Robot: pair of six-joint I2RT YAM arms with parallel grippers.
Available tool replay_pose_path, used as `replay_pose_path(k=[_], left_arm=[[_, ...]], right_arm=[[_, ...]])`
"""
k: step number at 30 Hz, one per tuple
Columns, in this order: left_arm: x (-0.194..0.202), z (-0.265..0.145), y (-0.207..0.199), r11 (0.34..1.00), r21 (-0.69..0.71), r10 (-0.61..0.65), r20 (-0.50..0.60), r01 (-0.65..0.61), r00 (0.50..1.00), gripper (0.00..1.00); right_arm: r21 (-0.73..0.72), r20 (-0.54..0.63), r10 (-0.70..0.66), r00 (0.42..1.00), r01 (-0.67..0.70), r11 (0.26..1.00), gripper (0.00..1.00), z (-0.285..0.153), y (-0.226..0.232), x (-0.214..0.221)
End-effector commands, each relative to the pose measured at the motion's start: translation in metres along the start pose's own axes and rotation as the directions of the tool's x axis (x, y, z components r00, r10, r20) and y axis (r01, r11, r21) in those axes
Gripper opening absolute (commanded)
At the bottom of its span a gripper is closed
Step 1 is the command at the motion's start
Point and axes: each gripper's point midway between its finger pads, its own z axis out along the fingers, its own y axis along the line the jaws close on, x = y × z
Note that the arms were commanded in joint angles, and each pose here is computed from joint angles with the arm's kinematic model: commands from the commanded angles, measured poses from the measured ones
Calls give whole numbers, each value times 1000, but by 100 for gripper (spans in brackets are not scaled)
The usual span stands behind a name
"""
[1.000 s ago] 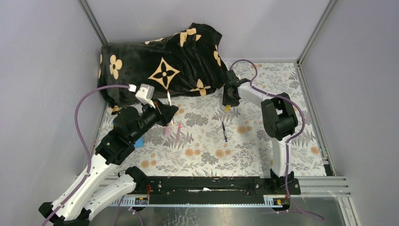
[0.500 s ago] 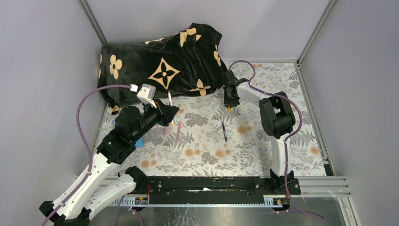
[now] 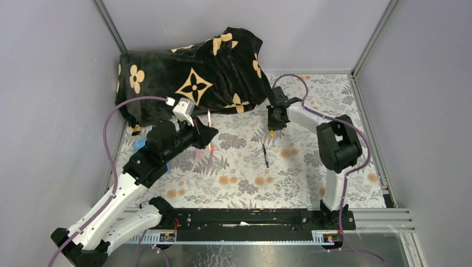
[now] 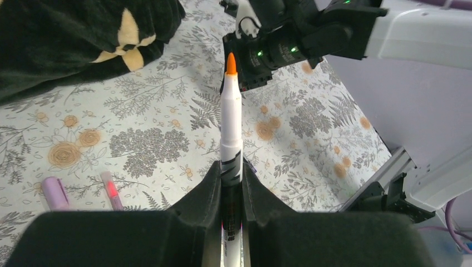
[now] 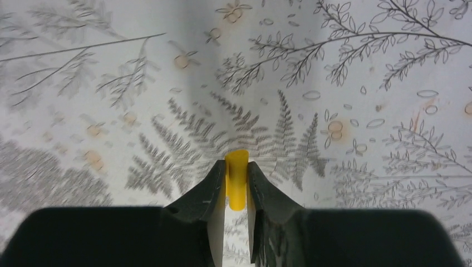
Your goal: Insert the pens into the pen caps
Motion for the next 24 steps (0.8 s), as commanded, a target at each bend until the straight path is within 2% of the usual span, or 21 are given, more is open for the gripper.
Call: replay_pose_path(k=[1,12,17,24], left_arm=[[-12,4,-18,995,98,32,32,-35,999,0],[6,16,-25,985,167,37,-27,-32,999,0],[14,20,-34,973,229,56,-55,-41,997,0],[29,28,-64,949,304,115,-81,-86,990,0]], right_arm=[[-182,189,32,982,2,983,5,-61,28,-40],[-427,295,139,945,0,904,1,-133,53,-38],[-616,369,217,904,63,785,0,-191,76,-40],[-782,435,363,824,146,606,0,-270,92,-43]])
